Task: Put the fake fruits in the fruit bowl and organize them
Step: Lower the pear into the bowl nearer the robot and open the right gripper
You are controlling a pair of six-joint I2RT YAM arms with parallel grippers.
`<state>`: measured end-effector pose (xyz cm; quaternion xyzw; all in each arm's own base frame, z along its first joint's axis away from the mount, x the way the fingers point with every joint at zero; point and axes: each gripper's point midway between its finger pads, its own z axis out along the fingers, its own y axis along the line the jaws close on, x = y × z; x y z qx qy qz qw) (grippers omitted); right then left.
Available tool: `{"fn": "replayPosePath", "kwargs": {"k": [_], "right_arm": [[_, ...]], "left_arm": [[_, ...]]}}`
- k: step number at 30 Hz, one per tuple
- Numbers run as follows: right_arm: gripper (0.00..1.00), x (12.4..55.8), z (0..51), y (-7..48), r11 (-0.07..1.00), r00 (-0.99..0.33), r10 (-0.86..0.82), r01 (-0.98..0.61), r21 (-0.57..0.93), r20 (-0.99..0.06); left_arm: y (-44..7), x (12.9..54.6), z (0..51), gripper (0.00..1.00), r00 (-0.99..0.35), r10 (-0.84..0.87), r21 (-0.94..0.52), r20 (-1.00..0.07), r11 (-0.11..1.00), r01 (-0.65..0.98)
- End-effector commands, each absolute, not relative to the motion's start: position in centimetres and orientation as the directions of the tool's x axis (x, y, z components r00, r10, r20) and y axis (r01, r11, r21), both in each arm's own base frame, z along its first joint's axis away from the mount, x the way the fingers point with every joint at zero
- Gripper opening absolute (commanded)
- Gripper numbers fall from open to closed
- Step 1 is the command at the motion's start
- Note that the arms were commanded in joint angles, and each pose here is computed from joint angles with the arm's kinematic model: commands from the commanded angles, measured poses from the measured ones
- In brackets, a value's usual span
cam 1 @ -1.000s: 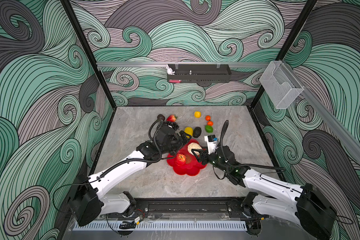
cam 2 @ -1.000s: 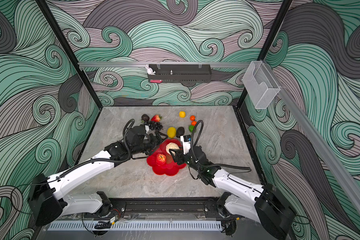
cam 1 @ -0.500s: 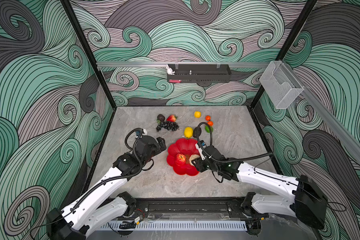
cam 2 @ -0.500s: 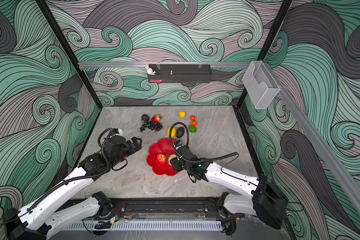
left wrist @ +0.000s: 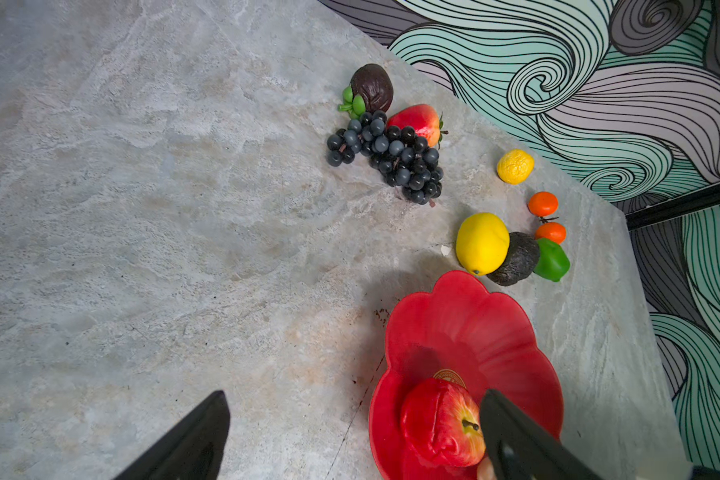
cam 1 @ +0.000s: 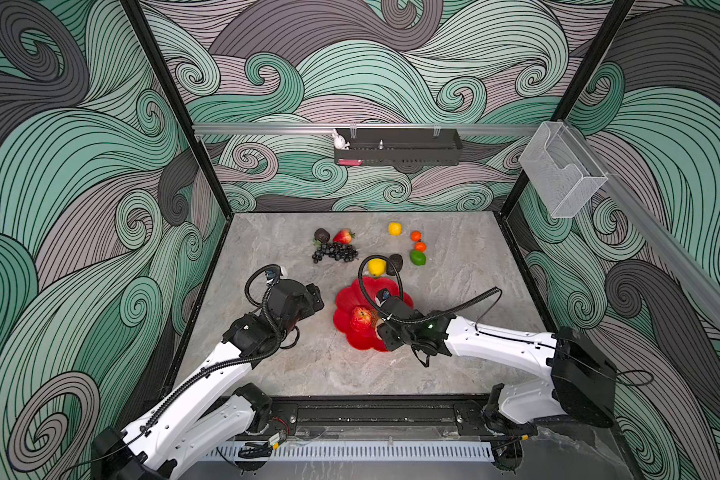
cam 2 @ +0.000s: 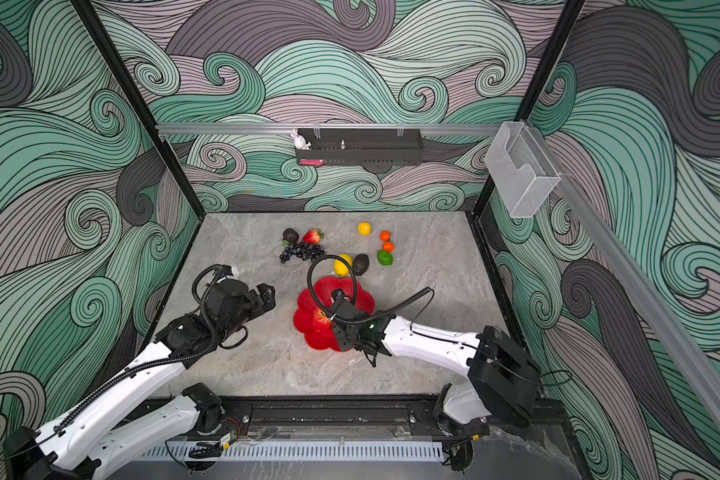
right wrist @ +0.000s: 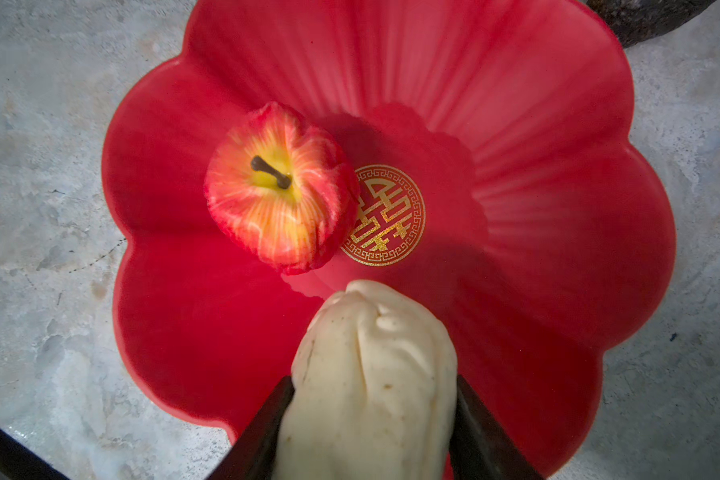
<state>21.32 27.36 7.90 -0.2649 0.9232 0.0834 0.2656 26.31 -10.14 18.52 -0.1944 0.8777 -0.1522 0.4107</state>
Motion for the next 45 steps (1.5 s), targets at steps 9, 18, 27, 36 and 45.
{"fn": "replayPosePath", "kwargs": {"k": [9,18,27,36,45], "right_arm": [[0.49,22.7,7.1,28.8,0.878,-0.735,-0.419,-0.477,-0.032,-0.533],[0.60,22.5,6.2,28.8,0.889,-0.749,-0.417,-0.455,-0.058,-0.515],[0.71,21.5,5.9,28.9,0.882,-0.768,-0.419,-0.471,-0.017,-0.485],[0.79,21.0,6.7,28.7,0.882,-0.773,-0.410,-0.472,0.006,-0.484],[0.82,21.0,7.3,28.3,0.888,-0.774,-0.398,-0.461,0.006,-0.492]], "left_arm": [[-8.8,26.0,17.7,0.96,-0.582,-0.453,-0.385,-0.675,0.889,-0.246],[-8.1,25.8,17.7,0.96,-0.575,-0.452,-0.376,-0.682,0.891,-0.254],[-7.8,25.9,17.3,0.96,-0.570,-0.449,-0.369,-0.688,0.893,-0.258],[-7.6,26.0,16.8,0.96,-0.575,-0.447,-0.357,-0.685,0.894,-0.270],[-7.6,26.1,16.7,0.96,-0.577,-0.444,-0.353,-0.686,0.896,-0.270]]}}
